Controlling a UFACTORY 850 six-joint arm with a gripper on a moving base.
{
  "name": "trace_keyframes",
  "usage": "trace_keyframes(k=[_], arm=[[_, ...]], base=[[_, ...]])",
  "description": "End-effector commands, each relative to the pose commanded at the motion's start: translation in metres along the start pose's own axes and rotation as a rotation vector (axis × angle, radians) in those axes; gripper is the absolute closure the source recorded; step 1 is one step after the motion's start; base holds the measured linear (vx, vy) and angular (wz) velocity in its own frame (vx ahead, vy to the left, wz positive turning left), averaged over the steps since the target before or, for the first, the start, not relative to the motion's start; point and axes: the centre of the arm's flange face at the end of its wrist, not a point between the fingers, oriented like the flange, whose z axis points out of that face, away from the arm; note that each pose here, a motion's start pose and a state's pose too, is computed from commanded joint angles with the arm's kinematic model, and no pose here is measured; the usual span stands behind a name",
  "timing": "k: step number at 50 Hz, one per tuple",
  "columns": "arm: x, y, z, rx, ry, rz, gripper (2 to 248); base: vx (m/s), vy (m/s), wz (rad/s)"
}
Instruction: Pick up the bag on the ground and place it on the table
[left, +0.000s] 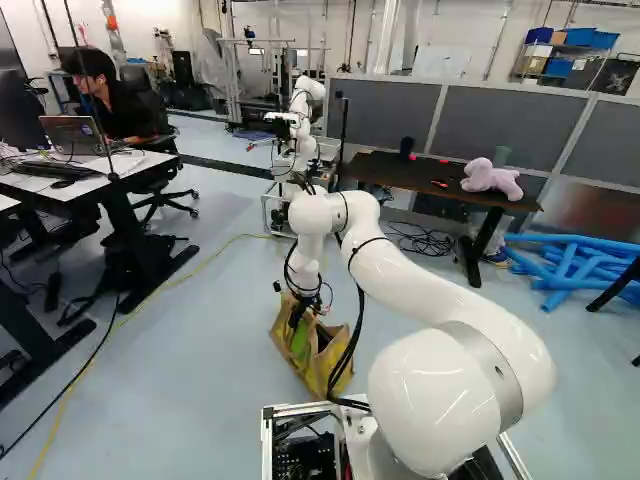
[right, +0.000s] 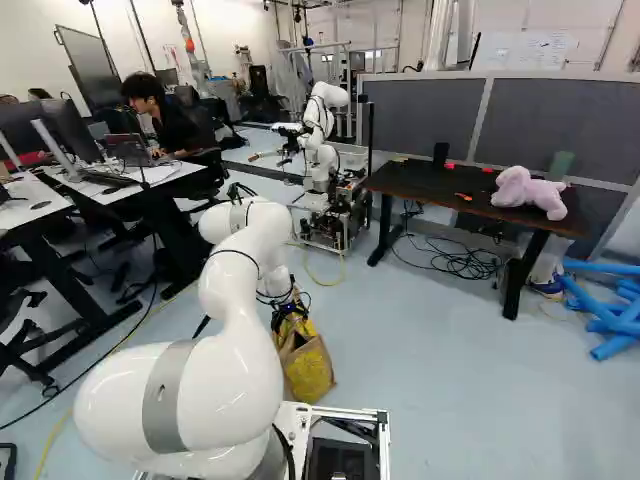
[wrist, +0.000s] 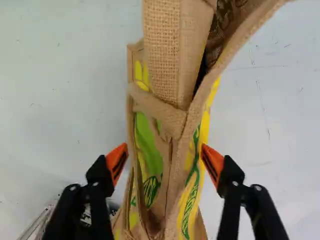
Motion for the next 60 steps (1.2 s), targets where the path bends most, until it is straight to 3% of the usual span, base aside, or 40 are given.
trace_keyframes(k=[1,2,6,7,11,12,17,18,22,23,42,60], arm=[[0.000,0.000,0.000,0.000,0.000,0.000,34],[0.000,0.000,0.000,0.000,0.000,0.000,71],[0.000,0.000,0.000,0.000,0.000,0.000,71],[0.000,0.000,0.000,0.000,0.000,0.000,109],[0.000,0.000,0.000,0.000,0.000,0.000,109],[0.000,0.000,0.000,0.000,0.000,0.000,146],[0.000,0.000,0.000,0.000,0.000,0.000,146],[0.000,0.000,0.000,0.000,0.000,0.000,184],[0.000,0.000,0.000,0.000,0.000,0.000,184],[0.000,0.000,0.000,0.000,0.000,0.000,220],[0.000,0.000,-0.001,0.000,0.000,0.000,227],[0.001,0.000,-0.024,-0.001,0.002,0.001,227]], base=[[0.000,0.000,0.000],[0.000,0.000,0.000],[0.000,0.000,0.000],[0.000,0.000,0.000],[0.000,0.000,0.000],[0.000,0.000,0.000],[0.000,0.000,0.000],[0.000,0.000,0.000],[0.000,0.000,0.000],[0.000,0.000,0.000],[0.000,0.000,0.000],[0.000,0.000,0.000]])
